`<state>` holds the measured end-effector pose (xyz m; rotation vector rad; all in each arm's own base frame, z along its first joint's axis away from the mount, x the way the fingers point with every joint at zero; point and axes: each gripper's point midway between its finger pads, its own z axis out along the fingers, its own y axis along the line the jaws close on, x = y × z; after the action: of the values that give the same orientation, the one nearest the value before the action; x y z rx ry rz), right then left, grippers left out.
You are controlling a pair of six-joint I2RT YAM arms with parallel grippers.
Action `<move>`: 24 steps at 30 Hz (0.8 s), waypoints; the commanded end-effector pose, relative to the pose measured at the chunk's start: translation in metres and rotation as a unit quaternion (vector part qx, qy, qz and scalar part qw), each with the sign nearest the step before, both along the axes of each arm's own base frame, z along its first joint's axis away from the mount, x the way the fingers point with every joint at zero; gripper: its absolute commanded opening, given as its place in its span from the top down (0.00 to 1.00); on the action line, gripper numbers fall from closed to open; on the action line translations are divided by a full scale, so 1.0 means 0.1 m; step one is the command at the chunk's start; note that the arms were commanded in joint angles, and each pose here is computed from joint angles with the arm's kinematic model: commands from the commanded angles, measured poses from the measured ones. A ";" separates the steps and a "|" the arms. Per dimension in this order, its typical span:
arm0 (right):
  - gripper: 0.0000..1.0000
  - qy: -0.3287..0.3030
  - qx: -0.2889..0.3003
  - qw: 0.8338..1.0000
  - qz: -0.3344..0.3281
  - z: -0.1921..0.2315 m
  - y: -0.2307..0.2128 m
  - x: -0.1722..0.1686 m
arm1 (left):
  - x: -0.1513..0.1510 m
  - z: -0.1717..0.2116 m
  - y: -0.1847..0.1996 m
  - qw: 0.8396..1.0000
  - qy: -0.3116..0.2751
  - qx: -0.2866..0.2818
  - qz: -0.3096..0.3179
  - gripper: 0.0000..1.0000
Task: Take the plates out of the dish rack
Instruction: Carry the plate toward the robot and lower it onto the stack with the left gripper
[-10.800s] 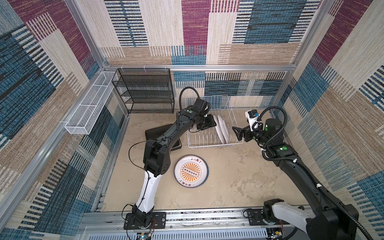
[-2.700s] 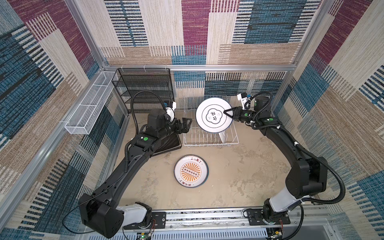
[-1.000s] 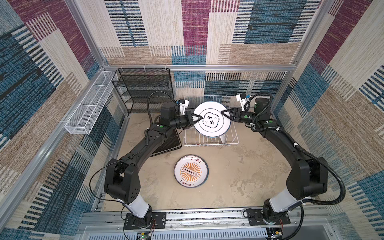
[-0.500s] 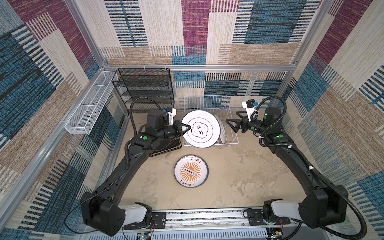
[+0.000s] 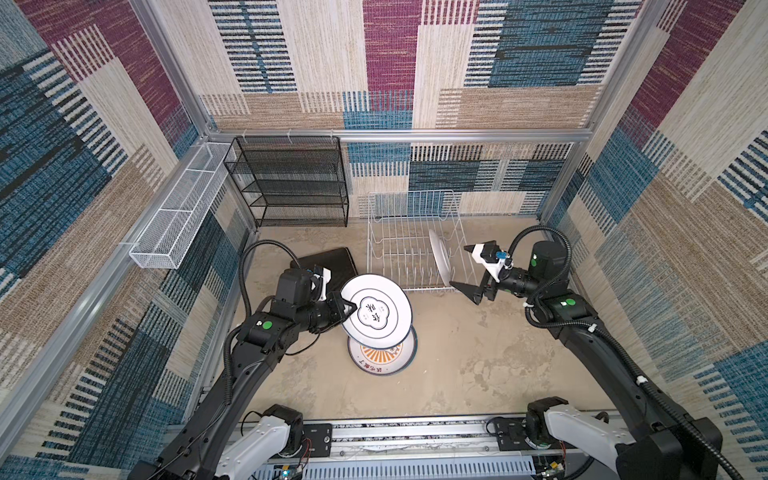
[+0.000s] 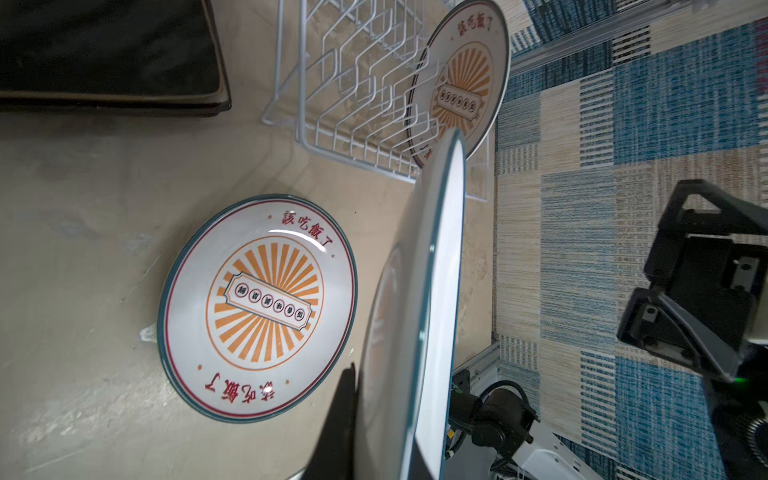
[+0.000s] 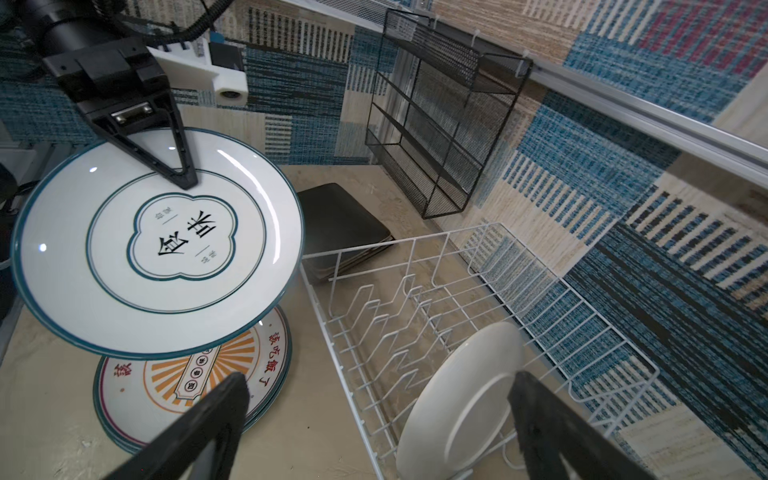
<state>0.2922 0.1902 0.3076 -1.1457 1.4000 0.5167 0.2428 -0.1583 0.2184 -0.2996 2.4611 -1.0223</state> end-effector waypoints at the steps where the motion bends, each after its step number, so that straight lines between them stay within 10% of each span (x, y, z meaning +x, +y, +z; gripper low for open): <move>1: 0.00 -0.023 -0.032 0.999 0.036 -0.09 0.05 -0.14 | -0.09 -0.14 0.06 1.000 0.011 0.015 0.000 1.00; 24: 0.00 -0.002 -0.070 0.996 0.049 -0.42 0.10 -0.21 | 0.01 -0.96 -0.13 0.997 0.069 -0.043 0.003 1.00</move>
<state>0.2693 0.2002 0.2653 -1.3273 1.4115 0.5079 0.2309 -0.1603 0.1088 -0.4196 2.6208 -1.0312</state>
